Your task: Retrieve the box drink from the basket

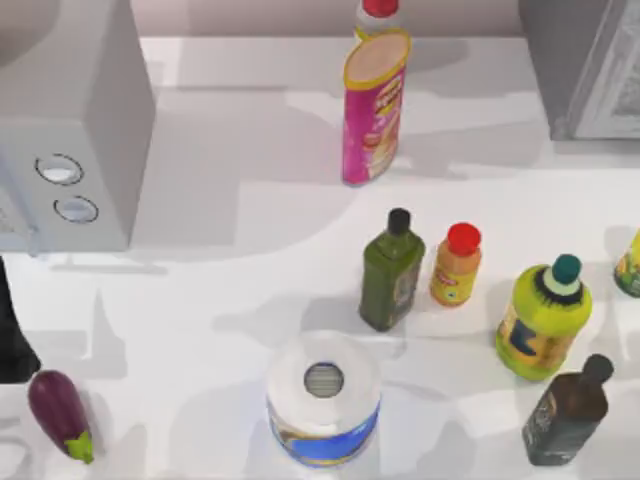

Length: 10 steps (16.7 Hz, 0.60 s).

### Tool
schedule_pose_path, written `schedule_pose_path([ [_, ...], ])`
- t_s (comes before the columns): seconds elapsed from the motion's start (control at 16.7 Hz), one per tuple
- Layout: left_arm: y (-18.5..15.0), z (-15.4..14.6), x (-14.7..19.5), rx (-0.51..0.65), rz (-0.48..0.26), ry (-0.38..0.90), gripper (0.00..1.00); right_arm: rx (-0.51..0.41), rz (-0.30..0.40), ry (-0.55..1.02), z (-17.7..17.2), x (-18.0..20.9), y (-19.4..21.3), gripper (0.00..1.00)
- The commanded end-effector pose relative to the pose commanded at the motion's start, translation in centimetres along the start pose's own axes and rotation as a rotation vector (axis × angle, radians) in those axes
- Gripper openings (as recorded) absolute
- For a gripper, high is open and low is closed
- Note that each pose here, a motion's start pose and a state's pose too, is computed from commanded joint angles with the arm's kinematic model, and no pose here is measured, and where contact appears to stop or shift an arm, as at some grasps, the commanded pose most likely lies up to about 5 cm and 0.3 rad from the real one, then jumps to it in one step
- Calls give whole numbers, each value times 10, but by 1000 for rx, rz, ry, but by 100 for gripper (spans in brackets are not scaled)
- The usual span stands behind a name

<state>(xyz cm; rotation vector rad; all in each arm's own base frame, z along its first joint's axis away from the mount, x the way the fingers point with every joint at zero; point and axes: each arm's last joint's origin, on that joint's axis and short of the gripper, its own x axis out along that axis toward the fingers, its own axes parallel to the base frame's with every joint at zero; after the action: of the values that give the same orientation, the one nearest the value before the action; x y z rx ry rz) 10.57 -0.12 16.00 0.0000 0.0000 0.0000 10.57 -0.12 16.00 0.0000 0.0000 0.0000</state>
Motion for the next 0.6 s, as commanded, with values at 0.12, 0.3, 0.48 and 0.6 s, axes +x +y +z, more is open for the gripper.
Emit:
schedule_pose_path([
  [0.12, 0, 0, 0, 0, 0, 0, 100, 0, 0, 0, 0, 0, 0, 100],
  [0.3, 1, 7, 2, -5, 0, 19, 100, 0, 0, 0, 0, 0, 0, 100],
  [0.48, 4, 30, 9, -10, -2, 27, 100, 0, 0, 0, 0, 0, 0, 100],
  [0.6, 8, 53, 19, -11, -5, 21, 100, 0, 0, 0, 0, 0, 0, 100],
])
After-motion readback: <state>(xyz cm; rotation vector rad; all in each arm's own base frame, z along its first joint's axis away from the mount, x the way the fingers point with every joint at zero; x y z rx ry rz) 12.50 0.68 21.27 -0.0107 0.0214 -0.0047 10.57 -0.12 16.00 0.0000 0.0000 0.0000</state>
